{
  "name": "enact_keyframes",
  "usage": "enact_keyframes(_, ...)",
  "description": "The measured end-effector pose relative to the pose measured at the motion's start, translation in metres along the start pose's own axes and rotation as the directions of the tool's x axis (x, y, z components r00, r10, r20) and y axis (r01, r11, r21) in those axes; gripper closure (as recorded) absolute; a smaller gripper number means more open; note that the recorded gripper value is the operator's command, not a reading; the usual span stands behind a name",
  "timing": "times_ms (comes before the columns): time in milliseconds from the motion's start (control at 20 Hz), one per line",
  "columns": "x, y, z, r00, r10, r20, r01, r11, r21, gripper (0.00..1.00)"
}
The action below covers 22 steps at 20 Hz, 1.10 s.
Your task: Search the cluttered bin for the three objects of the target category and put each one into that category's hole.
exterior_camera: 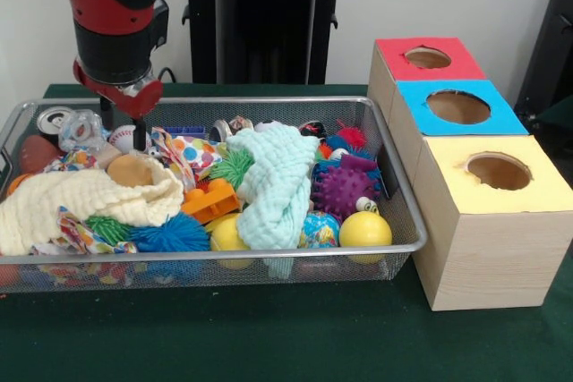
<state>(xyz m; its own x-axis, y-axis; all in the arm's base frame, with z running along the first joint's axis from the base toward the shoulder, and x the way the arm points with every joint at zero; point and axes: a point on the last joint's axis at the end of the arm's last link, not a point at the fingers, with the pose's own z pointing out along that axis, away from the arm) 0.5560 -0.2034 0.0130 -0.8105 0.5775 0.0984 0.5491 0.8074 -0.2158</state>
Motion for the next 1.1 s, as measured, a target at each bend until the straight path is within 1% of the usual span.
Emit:
enact_keyframes(300,-0.003,-0.004,-0.008,1.0000,-0.006,-0.002,0.006,0.9999,0.013,0.00)
enact_keyframes(750,-0.013,-0.013,-0.029,0.9997,-0.021,0.014,0.021,0.9991,0.037,0.00)
enact_keyframes(1100,-0.020,-0.014,-0.033,0.9992,-0.034,0.020,0.033,0.9986,0.042,0.00)
